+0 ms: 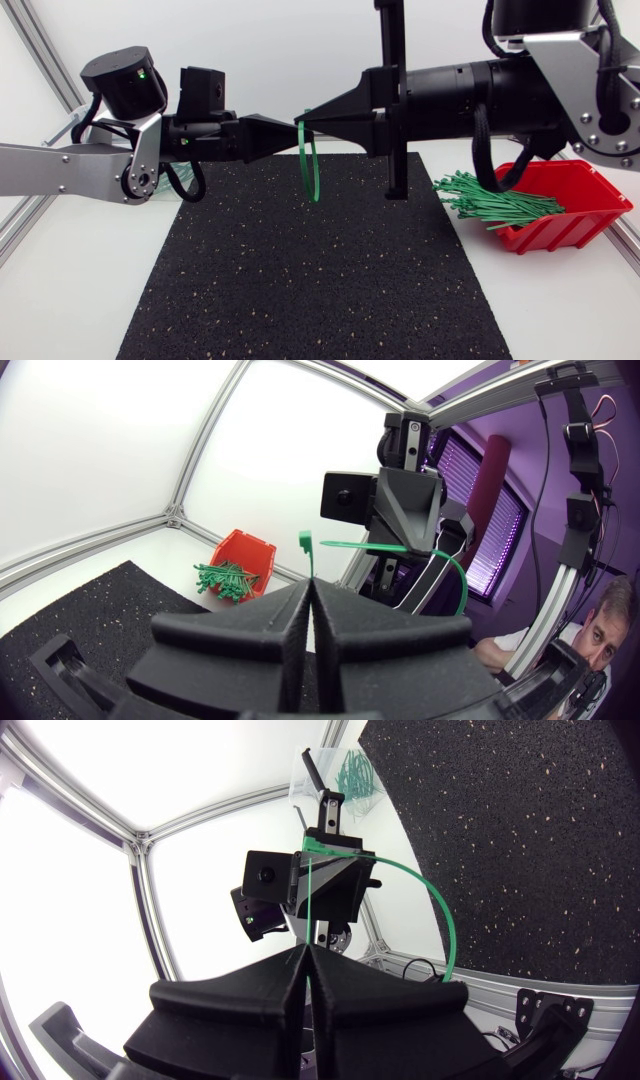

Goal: Take a green cable tie from the red box, thread the tail through the head to close it, then place it in the transparent bin on the left.

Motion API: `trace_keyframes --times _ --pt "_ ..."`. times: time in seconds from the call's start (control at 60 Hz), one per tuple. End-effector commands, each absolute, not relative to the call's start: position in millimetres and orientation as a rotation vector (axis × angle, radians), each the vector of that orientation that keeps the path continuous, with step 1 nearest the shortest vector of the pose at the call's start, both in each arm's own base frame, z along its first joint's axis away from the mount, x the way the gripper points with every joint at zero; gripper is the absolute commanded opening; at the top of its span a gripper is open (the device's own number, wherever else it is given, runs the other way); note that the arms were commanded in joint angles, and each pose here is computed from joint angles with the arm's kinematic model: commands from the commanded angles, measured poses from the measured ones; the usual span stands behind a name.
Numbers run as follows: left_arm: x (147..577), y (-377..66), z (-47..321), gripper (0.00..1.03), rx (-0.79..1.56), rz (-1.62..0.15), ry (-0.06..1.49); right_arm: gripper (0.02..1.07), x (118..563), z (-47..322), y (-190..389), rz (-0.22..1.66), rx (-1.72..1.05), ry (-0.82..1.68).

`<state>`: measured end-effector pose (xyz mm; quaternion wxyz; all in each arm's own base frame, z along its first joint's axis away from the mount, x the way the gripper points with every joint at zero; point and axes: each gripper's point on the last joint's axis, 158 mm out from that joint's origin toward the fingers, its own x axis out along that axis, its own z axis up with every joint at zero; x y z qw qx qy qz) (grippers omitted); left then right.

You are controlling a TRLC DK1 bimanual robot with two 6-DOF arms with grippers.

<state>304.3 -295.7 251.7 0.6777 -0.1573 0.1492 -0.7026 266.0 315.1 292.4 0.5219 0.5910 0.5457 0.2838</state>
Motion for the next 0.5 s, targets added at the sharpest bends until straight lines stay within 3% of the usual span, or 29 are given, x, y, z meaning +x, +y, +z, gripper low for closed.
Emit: trace_keyframes --times 0.0,0.483 --pt "293.7 -295.7 255.4 0.03 -0.359 -1.599 0.337 0.07 265.9 305.7 316.4 0.692 1.445 1.298" --pt "290.8 -296.4 253.6 0.03 -0.358 -1.602 0.34 0.07 269.2 310.3 312.4 0.698 1.453 1.27"
